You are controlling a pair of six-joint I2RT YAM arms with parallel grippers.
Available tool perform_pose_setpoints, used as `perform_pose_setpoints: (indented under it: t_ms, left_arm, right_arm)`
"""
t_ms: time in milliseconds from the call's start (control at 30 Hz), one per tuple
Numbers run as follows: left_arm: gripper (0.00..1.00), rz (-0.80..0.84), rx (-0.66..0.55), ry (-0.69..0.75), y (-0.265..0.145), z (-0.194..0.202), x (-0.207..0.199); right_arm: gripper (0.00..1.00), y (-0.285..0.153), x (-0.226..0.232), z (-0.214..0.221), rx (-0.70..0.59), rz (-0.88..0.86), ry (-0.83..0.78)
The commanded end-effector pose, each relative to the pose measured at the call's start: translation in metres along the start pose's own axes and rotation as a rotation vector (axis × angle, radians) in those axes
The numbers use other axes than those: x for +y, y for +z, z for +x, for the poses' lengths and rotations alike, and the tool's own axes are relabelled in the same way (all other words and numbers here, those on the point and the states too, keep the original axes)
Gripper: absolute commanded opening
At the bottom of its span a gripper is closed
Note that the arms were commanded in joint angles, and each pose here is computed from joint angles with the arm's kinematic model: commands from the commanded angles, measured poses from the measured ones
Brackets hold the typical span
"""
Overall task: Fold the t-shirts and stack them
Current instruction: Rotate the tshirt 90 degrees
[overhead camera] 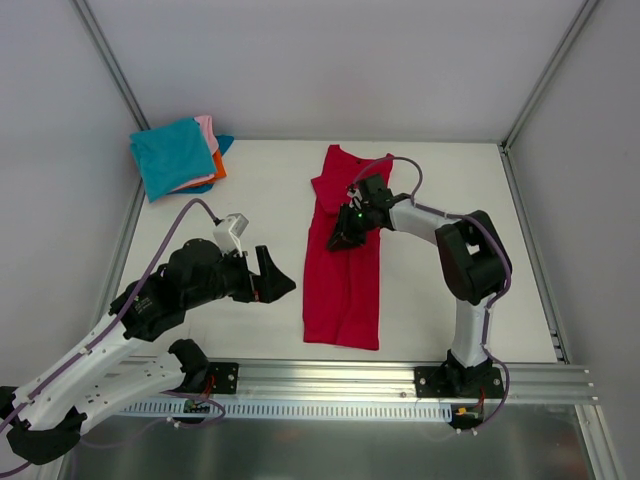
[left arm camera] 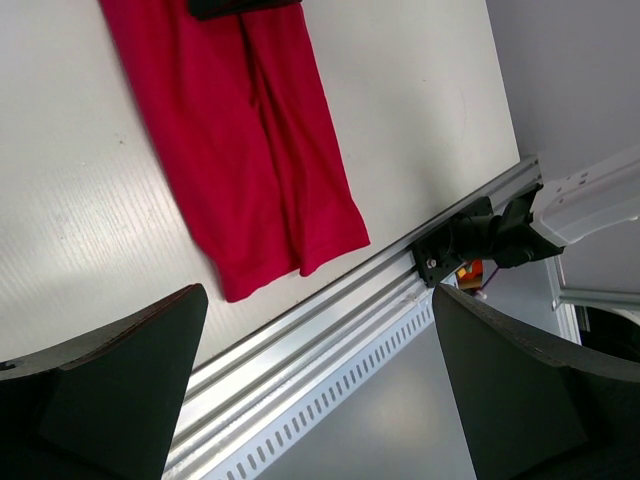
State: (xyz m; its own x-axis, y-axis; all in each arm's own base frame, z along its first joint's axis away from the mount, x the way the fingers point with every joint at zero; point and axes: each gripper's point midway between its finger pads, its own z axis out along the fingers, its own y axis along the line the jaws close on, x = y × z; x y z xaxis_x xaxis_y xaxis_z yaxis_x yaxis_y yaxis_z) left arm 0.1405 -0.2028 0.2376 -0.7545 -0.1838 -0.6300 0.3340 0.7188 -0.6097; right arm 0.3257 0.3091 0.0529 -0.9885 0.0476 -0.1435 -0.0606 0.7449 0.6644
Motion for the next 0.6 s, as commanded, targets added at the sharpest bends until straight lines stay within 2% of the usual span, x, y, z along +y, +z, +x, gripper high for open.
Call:
perform_pose_setpoints:
  t_ms: [0,67,133,567]
  left_arm:
    - [0.99,-0.018,-0.011,0.019,-0.002,0.0,0.005]
    - [0.99,-0.022,-0.013,0.021,-0.003,0.0,0.007]
    - [0.99,-0.028,-0.016,0.021,-0.003,0.0,0.008]
    - [0.99,-0.036,-0.011,0.017,-0.005,0.007,0.015]
  right_arm:
    - [0.19,0.007,-0.002,0.003,0.011,-0.022,0.004]
    - [0.05,0.012,-0.006,0.006,0.022,-0.023,0.011]
    - [0.01,0.014,-0.009,0.009,0.025,-0.02,0.017]
    - [0.0,0.0,-0.013,0.012,0.004,0.026,-0.004]
